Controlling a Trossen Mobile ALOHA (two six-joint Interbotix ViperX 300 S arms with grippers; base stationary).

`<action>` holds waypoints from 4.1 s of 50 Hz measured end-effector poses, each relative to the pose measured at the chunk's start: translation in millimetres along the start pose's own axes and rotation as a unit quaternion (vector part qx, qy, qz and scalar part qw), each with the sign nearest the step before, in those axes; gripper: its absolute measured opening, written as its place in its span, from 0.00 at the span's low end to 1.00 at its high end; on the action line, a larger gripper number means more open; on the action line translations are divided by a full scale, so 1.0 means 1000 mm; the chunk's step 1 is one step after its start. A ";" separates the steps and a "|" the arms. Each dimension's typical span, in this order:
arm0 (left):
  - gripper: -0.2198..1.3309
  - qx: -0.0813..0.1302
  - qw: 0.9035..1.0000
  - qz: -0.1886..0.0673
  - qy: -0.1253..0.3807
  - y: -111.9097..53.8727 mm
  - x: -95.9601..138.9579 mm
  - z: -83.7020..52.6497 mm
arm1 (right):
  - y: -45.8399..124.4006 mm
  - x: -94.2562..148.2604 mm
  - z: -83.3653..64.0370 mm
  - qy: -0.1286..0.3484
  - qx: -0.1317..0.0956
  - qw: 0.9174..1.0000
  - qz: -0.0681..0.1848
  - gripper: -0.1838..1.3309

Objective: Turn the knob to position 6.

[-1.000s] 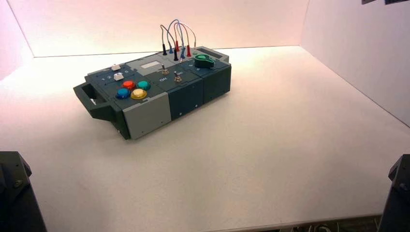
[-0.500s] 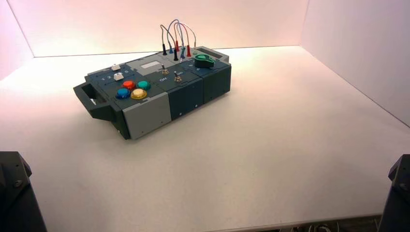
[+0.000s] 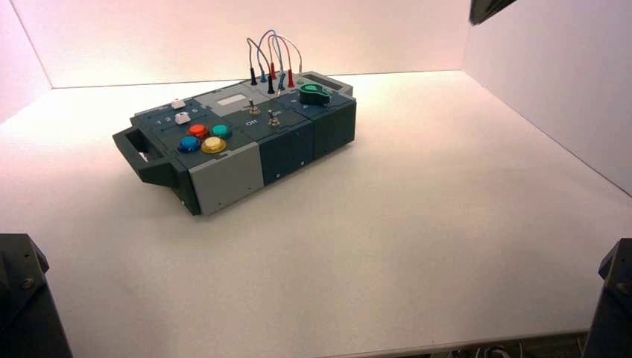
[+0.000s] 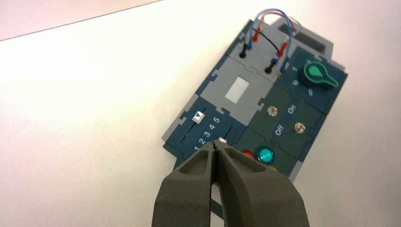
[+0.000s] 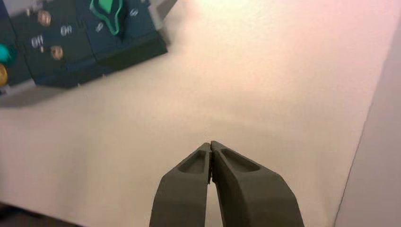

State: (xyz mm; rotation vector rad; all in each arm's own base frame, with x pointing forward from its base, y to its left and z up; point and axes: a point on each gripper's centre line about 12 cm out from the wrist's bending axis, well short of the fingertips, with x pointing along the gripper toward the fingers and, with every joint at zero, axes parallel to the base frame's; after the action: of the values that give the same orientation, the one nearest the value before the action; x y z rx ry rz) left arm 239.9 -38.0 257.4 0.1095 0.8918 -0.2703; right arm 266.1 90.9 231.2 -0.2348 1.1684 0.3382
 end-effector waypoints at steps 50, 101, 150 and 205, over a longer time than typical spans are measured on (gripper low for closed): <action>0.04 0.075 0.980 -0.168 0.077 -0.035 0.047 -0.022 | 0.057 0.067 0.069 -0.036 -0.218 0.974 0.041 0.03; 0.04 0.067 0.979 -0.170 0.090 -0.033 0.061 -0.025 | 0.087 0.168 0.104 0.008 -0.264 0.964 0.041 0.03; 0.04 0.067 0.979 -0.169 0.089 -0.033 0.061 -0.025 | 0.133 0.169 0.107 0.023 -0.308 0.949 0.060 0.03; 0.04 0.068 0.979 -0.169 0.087 -0.033 0.060 -0.025 | 0.139 0.148 0.126 0.001 -0.309 0.949 0.062 0.03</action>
State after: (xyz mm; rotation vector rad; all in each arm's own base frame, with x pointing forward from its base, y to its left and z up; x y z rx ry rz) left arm 247.8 -76.0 196.1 0.1086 1.0662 -0.6472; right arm 373.1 284.5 140.4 -0.7105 1.0543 0.8157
